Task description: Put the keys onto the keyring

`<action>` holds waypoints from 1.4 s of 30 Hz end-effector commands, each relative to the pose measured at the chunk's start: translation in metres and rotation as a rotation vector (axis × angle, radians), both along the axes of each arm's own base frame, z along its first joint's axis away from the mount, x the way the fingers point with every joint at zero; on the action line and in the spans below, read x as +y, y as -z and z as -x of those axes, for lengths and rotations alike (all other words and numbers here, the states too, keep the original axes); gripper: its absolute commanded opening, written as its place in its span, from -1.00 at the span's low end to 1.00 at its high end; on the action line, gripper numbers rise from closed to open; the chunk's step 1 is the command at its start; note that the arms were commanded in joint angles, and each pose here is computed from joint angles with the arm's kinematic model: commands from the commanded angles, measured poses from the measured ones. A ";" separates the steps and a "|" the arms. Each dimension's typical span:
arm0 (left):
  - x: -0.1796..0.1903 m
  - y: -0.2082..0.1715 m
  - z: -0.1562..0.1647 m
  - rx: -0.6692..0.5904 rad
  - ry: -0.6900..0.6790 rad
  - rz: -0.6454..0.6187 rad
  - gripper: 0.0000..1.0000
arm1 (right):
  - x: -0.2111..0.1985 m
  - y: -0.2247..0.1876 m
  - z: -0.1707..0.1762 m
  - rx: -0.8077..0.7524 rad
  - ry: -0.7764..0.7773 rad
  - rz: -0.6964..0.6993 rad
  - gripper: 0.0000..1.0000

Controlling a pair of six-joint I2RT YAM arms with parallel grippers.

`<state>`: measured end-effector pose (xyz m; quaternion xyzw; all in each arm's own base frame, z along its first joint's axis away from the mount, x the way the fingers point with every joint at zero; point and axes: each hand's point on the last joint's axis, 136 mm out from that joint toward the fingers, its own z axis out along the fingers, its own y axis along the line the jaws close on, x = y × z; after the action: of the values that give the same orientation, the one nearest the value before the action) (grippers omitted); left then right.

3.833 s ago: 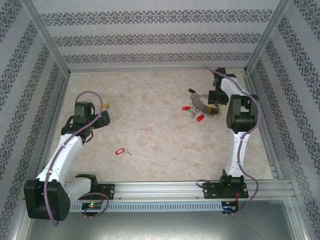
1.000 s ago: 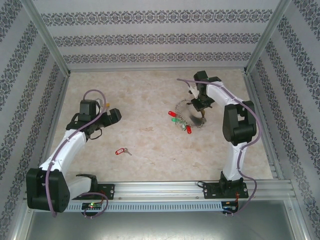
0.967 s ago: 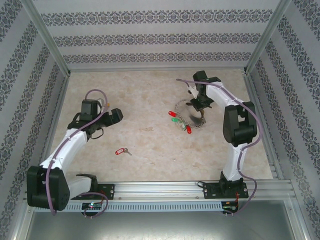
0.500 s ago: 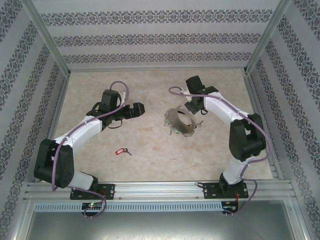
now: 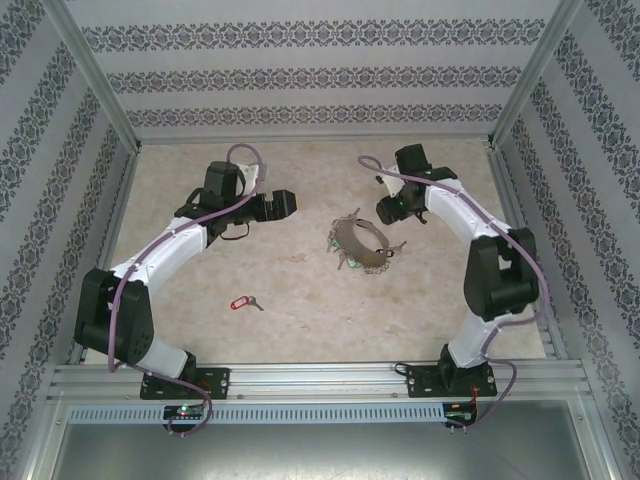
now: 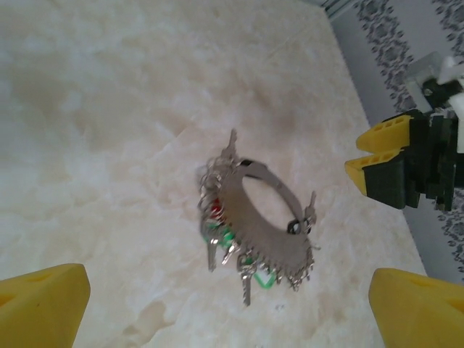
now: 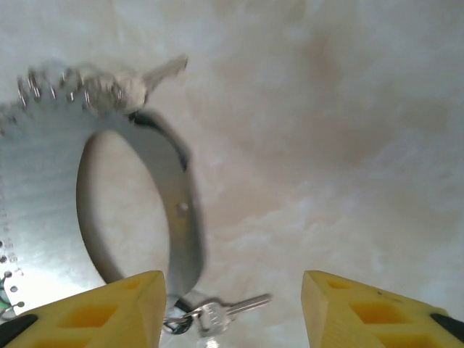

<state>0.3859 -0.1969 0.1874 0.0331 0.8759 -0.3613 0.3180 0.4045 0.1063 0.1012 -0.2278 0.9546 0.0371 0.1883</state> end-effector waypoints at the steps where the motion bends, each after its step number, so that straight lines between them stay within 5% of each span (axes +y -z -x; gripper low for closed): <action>1: 0.004 0.017 0.011 0.062 -0.015 -0.006 0.98 | 0.015 0.027 0.019 0.172 0.015 -0.036 0.05; 11: 0.013 0.035 0.031 0.106 -0.029 -0.033 0.97 | 0.016 0.080 0.000 0.197 -0.043 0.182 0.11; 29: 0.017 0.042 0.039 0.111 -0.042 -0.044 0.98 | 0.022 0.098 0.019 0.374 -0.101 0.218 -0.12; 36: 0.019 0.042 0.040 0.112 -0.040 -0.059 0.98 | 0.017 0.098 0.015 0.344 -0.084 0.322 -0.34; 42: 0.020 0.038 0.041 0.100 -0.029 -0.078 0.99 | 0.017 0.072 -0.006 0.153 -0.109 0.366 -0.48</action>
<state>0.3450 -0.1797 0.1374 0.0009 0.9055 -0.3338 0.2621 0.3996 0.1371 0.0155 -0.3023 0.9506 -0.0624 0.0333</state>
